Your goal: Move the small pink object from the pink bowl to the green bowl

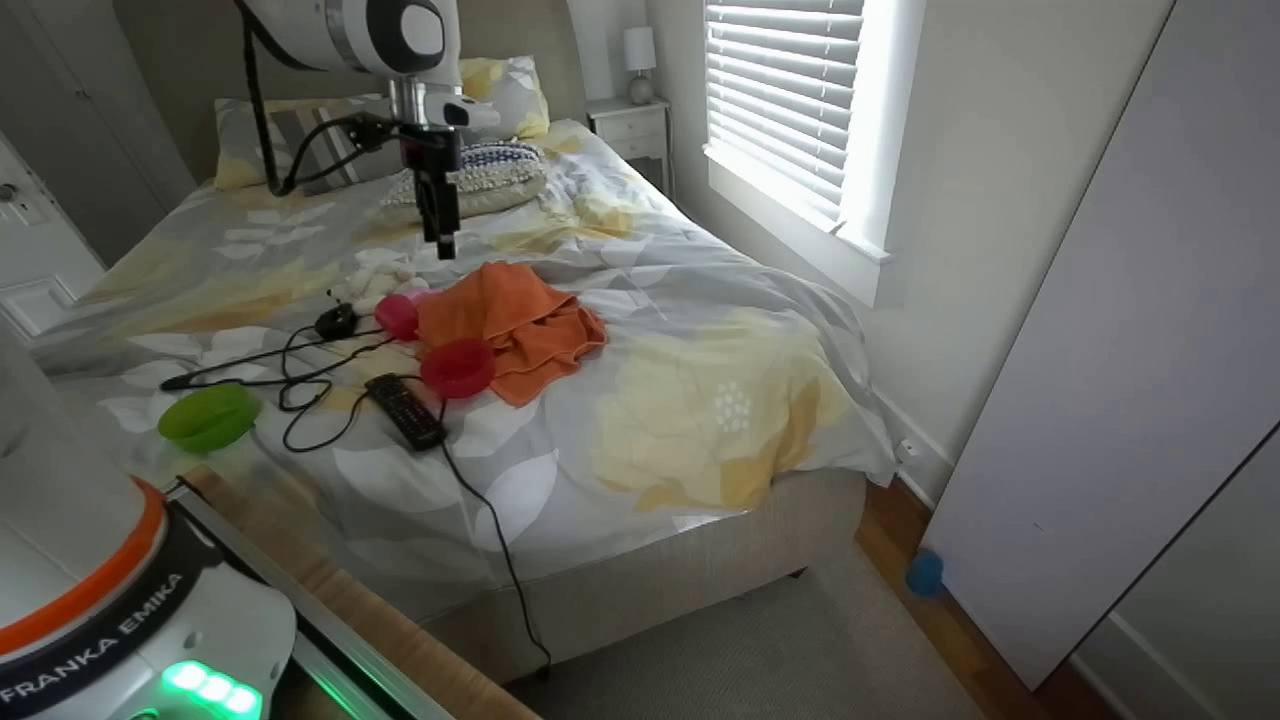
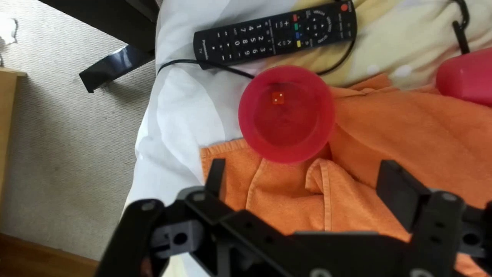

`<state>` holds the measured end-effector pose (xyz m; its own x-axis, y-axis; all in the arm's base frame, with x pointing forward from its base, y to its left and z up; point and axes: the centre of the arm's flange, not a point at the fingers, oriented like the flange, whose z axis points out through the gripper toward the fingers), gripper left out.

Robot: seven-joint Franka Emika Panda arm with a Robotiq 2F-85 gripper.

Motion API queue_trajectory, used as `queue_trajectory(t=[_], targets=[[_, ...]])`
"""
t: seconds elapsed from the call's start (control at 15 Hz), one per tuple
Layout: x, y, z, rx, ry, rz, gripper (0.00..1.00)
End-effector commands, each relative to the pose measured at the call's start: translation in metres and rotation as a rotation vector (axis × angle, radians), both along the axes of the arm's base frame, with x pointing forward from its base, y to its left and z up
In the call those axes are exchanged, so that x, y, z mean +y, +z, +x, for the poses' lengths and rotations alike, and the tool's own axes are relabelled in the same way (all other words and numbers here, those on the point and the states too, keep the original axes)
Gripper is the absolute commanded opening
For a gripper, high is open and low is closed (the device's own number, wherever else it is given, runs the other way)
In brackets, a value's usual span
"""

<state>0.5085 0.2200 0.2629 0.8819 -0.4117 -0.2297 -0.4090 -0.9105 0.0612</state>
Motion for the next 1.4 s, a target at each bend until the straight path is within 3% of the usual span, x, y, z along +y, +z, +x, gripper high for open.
queue_trajectory(t=[0.0,0.47,0.93,1.33], targets=[[0.0,-0.008,0.004,0.014,0.006,0.005,1.0],[0.0,-0.011,0.011,0.024,0.01,0.01,1.0],[0.005,-0.082,0.025,0.157,0.119,0.088,1.0],[0.017,-0.142,0.027,0.206,0.131,0.139,1.0]])
